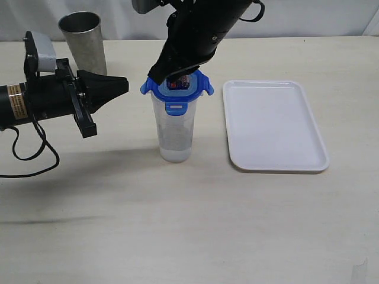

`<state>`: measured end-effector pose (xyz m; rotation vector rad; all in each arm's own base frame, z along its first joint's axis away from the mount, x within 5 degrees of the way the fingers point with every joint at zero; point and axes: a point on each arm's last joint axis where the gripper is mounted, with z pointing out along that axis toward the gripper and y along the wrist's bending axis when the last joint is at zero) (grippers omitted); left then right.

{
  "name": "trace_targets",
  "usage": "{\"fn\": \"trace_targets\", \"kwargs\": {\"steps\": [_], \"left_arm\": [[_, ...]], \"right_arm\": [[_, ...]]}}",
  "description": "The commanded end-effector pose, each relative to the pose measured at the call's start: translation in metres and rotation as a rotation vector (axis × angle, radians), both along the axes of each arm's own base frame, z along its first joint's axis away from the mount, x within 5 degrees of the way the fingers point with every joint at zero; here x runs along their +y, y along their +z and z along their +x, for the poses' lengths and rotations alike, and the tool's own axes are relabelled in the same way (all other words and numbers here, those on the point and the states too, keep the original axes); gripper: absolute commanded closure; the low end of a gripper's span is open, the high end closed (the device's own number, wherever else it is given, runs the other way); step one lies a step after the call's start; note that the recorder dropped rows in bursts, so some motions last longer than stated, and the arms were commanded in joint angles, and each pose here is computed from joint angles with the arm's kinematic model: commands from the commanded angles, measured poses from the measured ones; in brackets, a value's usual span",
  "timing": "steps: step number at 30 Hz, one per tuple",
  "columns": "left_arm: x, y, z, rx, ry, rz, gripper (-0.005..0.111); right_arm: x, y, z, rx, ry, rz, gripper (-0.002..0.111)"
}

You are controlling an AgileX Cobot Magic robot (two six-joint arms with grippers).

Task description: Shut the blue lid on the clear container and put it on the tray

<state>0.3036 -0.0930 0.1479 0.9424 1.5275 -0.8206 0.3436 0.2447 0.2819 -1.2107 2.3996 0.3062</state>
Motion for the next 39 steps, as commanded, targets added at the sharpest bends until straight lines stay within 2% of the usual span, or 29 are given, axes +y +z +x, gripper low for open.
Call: {"fn": "trace_targets", "kwargs": {"steps": [1,21,30,33,39], "left_arm": [[0.0,0.0,0.0,0.007,0.007,-0.014,0.107],[0.0,0.0,0.0,0.007,0.011,-0.016,0.107],[0.0,0.0,0.0,0.007,0.011,-0.016,0.107],[0.0,0.0,0.0,0.007,0.011,-0.016,0.107],[0.0,0.0,0.0,0.007,0.011,-0.016,0.107]], "right_arm": [[0.001,-0.007,0.001,0.013,0.007,-0.012,0.104],[0.005,-0.006,-0.001,0.025,0.033,0.022,0.104],[-0.003,0.042,-0.006,-0.144,0.024,0.091,0.104],[-0.015,0.058,-0.01,-0.204,-0.054,0.072,0.104],[-0.042,0.053,-0.027,-0.293,-0.161,0.004,0.104]]}}
